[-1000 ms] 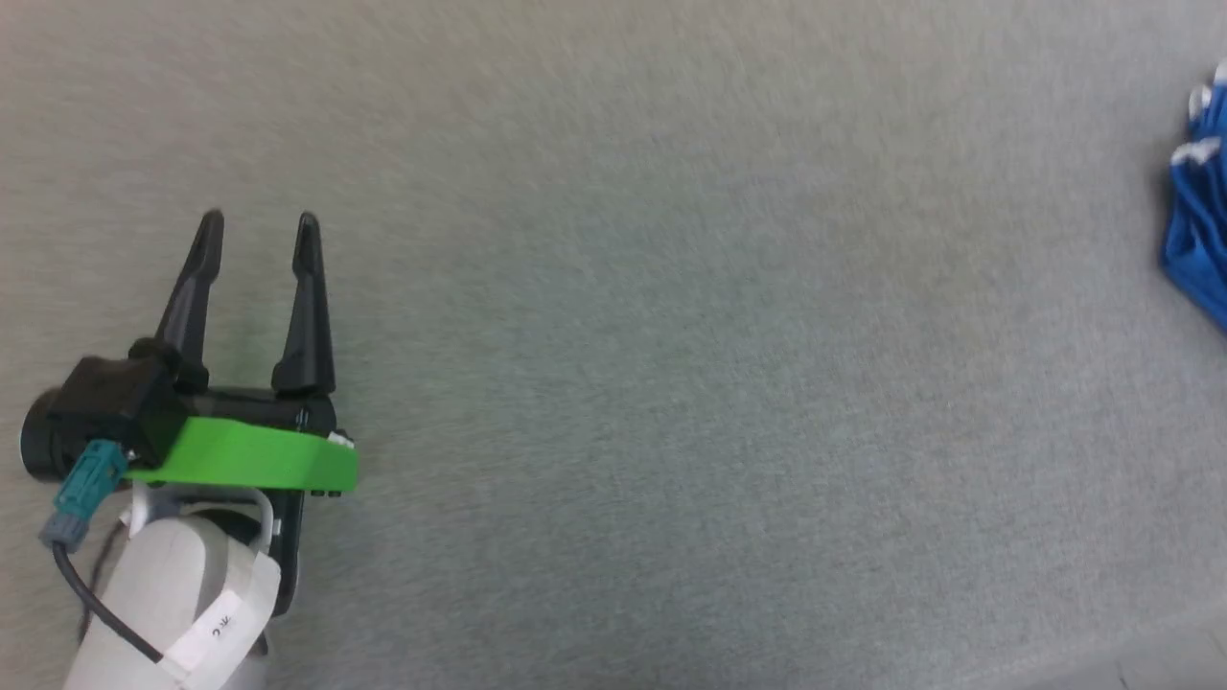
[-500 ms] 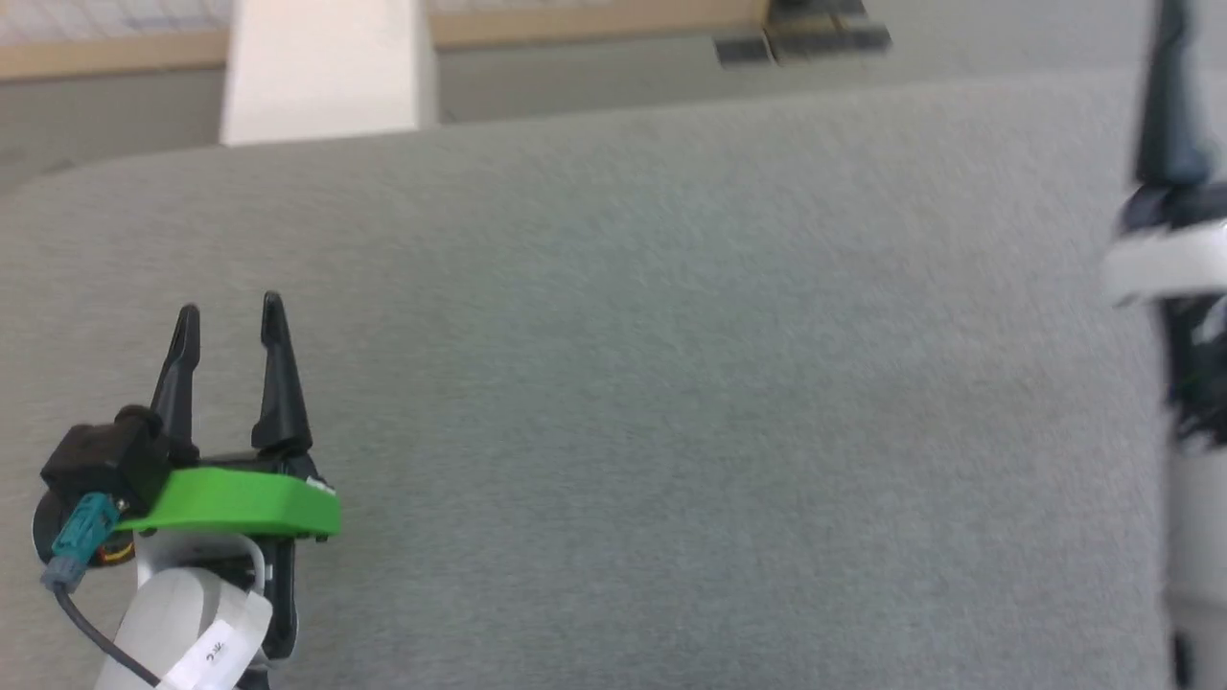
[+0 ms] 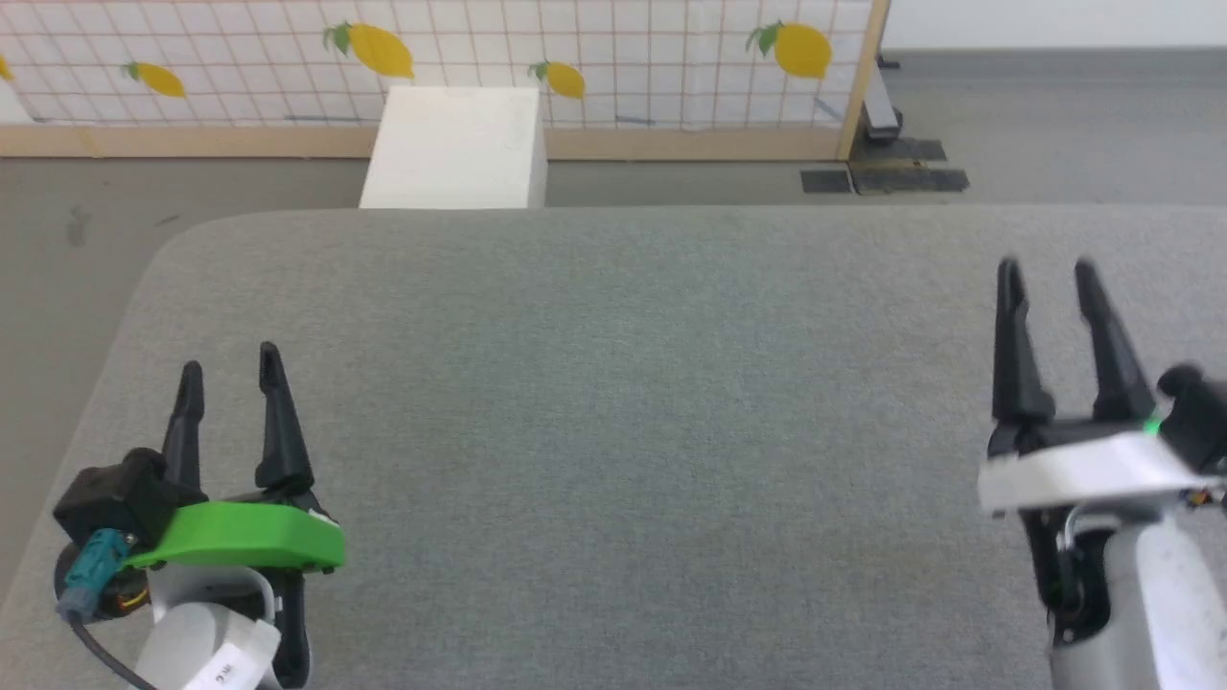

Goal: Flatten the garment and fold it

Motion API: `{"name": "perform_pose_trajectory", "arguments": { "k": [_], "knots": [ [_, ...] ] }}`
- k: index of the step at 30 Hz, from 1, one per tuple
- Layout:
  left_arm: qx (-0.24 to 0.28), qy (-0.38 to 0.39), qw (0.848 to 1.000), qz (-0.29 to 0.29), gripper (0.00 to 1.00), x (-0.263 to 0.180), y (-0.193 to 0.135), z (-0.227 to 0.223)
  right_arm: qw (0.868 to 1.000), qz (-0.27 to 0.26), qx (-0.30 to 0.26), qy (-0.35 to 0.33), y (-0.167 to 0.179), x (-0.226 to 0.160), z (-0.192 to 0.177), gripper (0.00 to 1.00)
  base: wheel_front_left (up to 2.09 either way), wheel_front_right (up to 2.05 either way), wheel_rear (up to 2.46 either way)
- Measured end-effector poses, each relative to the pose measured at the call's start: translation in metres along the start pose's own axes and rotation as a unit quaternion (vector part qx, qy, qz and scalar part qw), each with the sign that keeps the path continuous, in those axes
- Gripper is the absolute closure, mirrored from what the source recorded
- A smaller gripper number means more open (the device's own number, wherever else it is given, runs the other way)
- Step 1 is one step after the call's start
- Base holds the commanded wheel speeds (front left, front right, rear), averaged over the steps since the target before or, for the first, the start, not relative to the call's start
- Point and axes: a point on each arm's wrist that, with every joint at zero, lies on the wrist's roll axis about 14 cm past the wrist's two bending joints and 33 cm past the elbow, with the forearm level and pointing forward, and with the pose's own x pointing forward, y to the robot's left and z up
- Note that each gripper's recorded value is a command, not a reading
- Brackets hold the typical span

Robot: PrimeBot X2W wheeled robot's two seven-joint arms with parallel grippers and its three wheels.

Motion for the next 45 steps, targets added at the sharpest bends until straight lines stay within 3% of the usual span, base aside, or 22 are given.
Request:
{"name": "perform_pose_trajectory", "arguments": {
  "k": [13, 45],
  "knots": [
    [0.02, 0.053, 0.998, -0.025, 0.0, -0.018, -0.013, -0.033, 0.996, -0.018, -0.012, 0.088, -0.01, -0.049, -0.05, 0.0, 0.0, 0.0, 0.0],
    [0.029, 0.089, 0.994, -0.05, 0.0, -0.031, -0.026, -0.055, 0.993, -0.019, -0.021, 0.112, -0.012, -0.061, -0.059, 0.0, 0.0, 0.0, 0.0]
  ]
}}
